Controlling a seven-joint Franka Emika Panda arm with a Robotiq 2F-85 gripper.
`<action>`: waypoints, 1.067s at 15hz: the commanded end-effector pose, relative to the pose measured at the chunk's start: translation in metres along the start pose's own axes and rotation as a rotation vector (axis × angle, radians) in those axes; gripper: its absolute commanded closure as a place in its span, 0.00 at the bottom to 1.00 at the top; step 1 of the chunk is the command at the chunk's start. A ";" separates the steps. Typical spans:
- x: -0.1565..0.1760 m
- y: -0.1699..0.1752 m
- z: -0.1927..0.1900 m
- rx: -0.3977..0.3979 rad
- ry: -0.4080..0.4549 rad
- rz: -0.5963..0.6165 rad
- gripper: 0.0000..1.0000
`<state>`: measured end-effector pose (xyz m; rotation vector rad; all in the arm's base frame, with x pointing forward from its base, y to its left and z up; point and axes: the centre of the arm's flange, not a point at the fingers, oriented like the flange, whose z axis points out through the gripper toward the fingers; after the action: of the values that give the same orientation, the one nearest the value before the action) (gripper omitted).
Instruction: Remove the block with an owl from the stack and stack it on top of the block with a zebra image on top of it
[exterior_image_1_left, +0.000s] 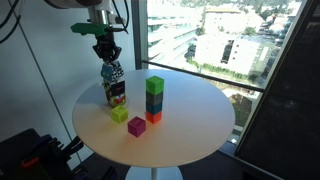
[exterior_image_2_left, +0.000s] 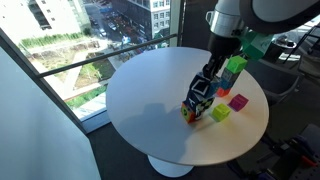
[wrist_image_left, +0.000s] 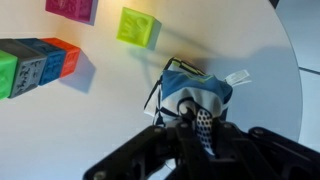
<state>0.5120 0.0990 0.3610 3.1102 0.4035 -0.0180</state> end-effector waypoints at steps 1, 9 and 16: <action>0.000 -0.003 0.002 -0.015 0.013 0.012 0.92; 0.000 -0.002 0.007 -0.007 -0.006 0.011 0.47; -0.002 0.000 0.003 -0.003 -0.009 0.008 0.00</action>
<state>0.5122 0.0994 0.3539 3.1105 0.4049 -0.0354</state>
